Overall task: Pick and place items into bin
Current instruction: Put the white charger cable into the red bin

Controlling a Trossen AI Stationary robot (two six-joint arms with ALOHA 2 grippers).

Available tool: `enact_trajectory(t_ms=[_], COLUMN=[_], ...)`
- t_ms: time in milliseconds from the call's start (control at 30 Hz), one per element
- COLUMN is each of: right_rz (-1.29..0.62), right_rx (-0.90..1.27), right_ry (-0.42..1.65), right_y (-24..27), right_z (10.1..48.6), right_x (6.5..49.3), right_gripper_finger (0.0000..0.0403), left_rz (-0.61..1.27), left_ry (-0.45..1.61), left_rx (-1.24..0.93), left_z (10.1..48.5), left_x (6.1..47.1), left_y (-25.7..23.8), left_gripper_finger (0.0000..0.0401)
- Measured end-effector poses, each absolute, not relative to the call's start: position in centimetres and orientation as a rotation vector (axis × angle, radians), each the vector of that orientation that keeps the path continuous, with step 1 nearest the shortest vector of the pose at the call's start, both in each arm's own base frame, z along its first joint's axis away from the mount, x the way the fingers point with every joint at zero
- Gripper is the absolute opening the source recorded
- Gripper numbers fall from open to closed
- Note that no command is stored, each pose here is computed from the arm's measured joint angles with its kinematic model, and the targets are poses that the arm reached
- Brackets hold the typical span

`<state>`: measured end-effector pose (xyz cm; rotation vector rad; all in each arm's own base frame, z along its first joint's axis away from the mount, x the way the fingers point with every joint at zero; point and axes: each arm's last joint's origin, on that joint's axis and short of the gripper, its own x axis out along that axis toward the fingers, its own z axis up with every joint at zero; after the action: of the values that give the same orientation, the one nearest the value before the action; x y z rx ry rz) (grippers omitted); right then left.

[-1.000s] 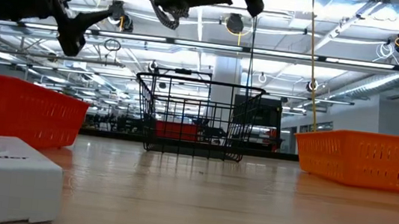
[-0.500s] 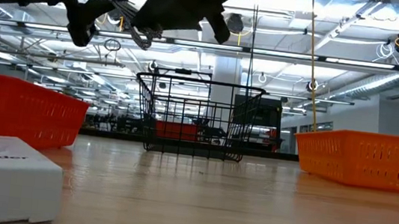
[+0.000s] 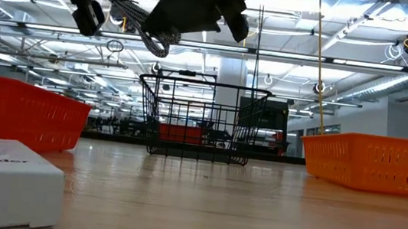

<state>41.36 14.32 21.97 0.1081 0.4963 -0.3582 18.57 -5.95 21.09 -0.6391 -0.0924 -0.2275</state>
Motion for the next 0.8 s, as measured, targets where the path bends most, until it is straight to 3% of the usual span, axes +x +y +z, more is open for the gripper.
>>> enact_trajectory(t_ms=[133, 233, 600, 800], right_rz=[-0.356, -0.346, -0.390, -0.391], right_rx=[0.112, 0.118, 0.122, 0.127], right_ry=[0.492, 0.481, 0.452, 0.449], right_y=[14.3, 14.7, 14.8, 14.7], right_z=[22.5, 22.9, 23.4, 23.4], right_x=[41.1, 40.9, 40.6, 40.7], right_gripper_finger=[0.0015, 0.0015, 0.0015, 0.0015], left_rz=[-0.227, -0.219, -0.272, -0.260], left_ry=[-0.052, -0.028, 0.018, 0.036], left_rx=[-0.633, -0.620, -0.622, -0.640], left_z=[20.7, 20.5, 20.3, 20.1], left_x=[18.6, 18.6, 18.5, 18.5], left_y=[-6.1, -6.1, -6.2, -6.2], left_gripper_finger=[0.0068, 0.0071, 0.0205, 0.0215])
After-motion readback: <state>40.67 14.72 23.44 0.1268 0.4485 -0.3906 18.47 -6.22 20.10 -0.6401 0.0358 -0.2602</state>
